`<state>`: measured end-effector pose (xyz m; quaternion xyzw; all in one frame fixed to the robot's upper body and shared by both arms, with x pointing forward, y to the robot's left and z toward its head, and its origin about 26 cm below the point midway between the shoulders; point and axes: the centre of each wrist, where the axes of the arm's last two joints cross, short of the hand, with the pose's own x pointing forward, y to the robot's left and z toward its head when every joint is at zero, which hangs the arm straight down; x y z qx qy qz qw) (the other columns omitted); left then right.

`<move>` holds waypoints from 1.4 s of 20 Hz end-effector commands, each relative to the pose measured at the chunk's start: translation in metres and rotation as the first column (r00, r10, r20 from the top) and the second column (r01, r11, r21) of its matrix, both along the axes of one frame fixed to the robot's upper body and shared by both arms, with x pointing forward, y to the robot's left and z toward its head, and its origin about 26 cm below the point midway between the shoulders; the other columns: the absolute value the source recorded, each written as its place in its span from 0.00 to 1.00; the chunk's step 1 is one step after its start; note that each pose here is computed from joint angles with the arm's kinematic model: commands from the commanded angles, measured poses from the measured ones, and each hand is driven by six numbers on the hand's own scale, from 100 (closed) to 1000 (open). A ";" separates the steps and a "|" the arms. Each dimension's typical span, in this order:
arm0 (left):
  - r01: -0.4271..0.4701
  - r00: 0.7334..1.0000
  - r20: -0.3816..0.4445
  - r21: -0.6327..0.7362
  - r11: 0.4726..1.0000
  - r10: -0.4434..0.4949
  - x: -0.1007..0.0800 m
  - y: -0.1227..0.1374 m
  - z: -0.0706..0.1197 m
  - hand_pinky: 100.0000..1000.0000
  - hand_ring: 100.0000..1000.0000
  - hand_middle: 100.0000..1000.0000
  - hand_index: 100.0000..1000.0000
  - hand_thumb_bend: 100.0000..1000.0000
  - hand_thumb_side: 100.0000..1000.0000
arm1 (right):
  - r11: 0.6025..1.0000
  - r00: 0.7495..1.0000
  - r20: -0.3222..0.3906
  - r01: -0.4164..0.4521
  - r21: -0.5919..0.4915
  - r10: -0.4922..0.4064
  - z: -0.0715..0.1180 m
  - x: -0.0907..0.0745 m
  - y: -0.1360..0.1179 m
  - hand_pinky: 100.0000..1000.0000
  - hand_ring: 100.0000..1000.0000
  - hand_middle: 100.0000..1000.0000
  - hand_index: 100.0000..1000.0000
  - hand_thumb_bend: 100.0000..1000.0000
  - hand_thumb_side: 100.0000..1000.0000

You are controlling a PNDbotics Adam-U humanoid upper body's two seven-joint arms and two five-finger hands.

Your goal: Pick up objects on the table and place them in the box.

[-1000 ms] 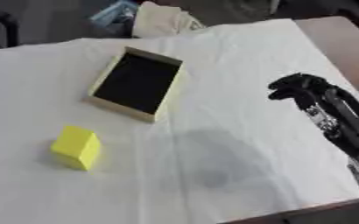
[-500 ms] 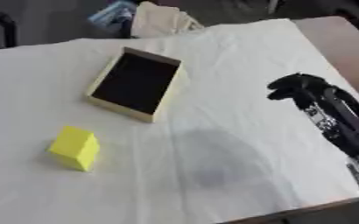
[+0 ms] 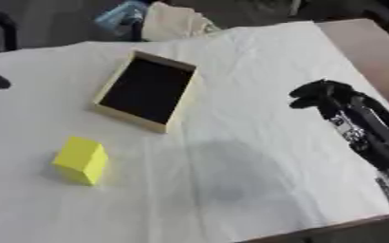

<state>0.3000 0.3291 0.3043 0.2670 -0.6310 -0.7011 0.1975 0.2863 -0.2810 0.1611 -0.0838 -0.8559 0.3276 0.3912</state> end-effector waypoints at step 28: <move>-0.128 0.991 -0.009 0.134 0.983 0.130 0.055 -0.012 -0.032 0.78 0.68 0.62 0.81 0.76 0.33 | 1.000 1.000 0.022 -0.020 -0.011 0.020 0.008 -0.002 0.001 0.71 0.67 0.69 0.76 0.00 0.91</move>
